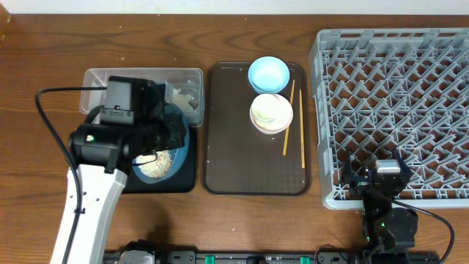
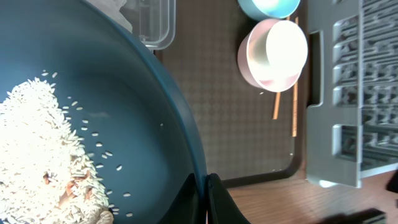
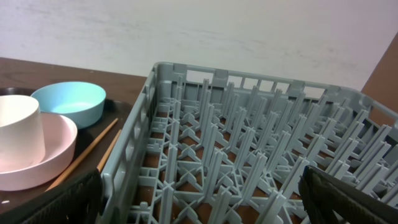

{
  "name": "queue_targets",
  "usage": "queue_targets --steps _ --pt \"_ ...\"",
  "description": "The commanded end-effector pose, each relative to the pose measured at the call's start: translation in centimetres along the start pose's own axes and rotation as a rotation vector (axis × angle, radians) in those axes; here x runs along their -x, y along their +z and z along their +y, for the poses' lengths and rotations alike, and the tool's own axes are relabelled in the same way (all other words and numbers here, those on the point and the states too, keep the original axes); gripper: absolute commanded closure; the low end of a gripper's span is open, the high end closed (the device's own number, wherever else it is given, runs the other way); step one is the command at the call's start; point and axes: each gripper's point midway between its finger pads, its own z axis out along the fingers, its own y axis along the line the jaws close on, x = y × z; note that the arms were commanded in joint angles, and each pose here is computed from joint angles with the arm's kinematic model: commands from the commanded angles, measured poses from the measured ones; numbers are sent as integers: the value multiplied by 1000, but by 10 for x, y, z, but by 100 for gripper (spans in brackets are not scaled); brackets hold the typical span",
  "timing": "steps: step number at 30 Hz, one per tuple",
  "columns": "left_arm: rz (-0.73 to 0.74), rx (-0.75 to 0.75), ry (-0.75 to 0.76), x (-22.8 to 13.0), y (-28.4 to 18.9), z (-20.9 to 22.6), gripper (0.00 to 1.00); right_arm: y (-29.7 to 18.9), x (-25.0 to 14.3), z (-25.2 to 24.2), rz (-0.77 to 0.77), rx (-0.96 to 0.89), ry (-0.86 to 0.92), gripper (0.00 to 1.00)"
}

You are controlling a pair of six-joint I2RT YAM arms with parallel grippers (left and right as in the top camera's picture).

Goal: Sort waste into correct bins and load items into the dishwasher rack
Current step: 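Lift the blue bowl and carry it left over the black tray, then tilt the blue bowl with the left gripper to pour rice onto the black tray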

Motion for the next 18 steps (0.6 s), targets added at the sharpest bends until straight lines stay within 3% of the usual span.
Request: queue_targets --steps 1,18 --pt "-27 -82 12 9 -12 -7 94 0 -2 -3 6 -13 -3 1" --pt "-103 -323 -110 30 -42 1 94 0 -2 -3 6 -13 -3 1"
